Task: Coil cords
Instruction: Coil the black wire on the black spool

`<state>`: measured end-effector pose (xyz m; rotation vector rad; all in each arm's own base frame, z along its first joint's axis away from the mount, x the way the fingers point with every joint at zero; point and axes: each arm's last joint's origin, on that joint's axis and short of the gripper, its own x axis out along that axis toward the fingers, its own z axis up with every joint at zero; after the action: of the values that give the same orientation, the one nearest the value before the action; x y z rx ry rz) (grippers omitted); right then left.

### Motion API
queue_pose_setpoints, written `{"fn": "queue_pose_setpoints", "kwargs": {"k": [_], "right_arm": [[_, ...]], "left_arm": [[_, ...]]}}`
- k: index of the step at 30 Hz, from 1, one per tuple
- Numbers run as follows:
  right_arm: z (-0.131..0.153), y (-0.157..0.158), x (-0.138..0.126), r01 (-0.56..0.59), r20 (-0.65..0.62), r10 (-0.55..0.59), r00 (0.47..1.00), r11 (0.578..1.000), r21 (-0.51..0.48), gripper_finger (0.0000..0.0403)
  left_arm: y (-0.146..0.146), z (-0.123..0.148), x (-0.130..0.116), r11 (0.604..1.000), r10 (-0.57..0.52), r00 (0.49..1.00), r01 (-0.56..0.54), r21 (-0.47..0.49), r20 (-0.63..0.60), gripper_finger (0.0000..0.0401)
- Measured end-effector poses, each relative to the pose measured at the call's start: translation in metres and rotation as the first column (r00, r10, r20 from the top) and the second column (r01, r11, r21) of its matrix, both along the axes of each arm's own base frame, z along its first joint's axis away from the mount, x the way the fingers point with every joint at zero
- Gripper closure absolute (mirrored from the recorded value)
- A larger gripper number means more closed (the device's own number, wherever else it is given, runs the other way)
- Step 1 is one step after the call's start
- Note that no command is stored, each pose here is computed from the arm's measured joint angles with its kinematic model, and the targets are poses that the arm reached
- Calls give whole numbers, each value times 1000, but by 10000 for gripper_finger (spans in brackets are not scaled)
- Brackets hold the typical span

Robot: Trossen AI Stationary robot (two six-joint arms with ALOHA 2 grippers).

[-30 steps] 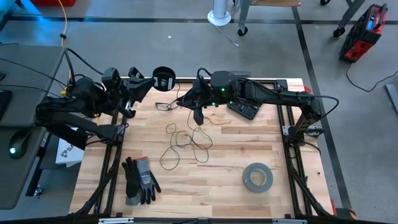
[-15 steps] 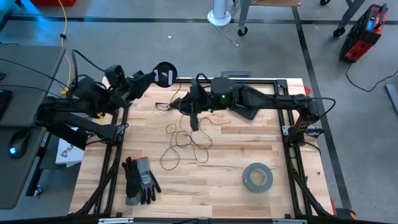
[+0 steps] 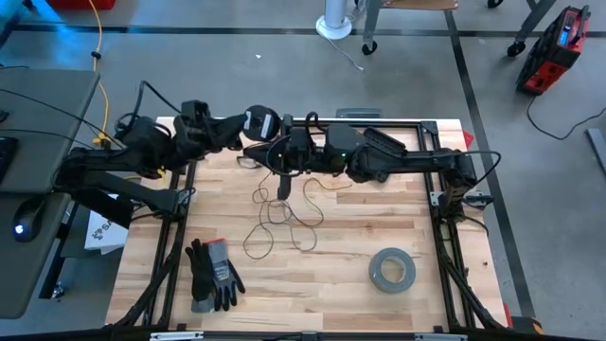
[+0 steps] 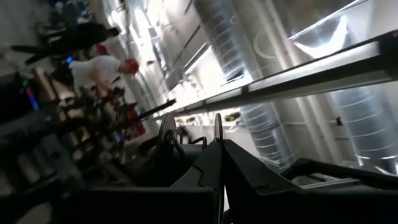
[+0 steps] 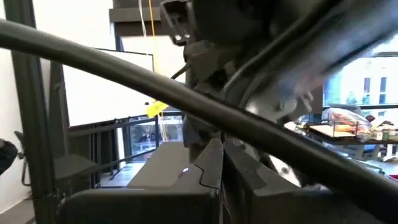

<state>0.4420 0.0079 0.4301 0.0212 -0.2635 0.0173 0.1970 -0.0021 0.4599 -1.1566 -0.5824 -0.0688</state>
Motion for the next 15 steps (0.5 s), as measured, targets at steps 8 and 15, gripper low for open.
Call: {"fn": "queue_pose_setpoints", "kwargs": {"k": [8, 15], "right_arm": [[0, -10, 0, 37, 6, -37, 999, 999, 4, 403], [0, -24, 0, 111, 6, -111, 994, 993, -34, 403]], "left_arm": [[-9, -3, 2, 993, -83, 996, 81, -87, -12, 401], [-19, -11, 0, 964, -231, 969, 216, -154, -88, 401]]}}
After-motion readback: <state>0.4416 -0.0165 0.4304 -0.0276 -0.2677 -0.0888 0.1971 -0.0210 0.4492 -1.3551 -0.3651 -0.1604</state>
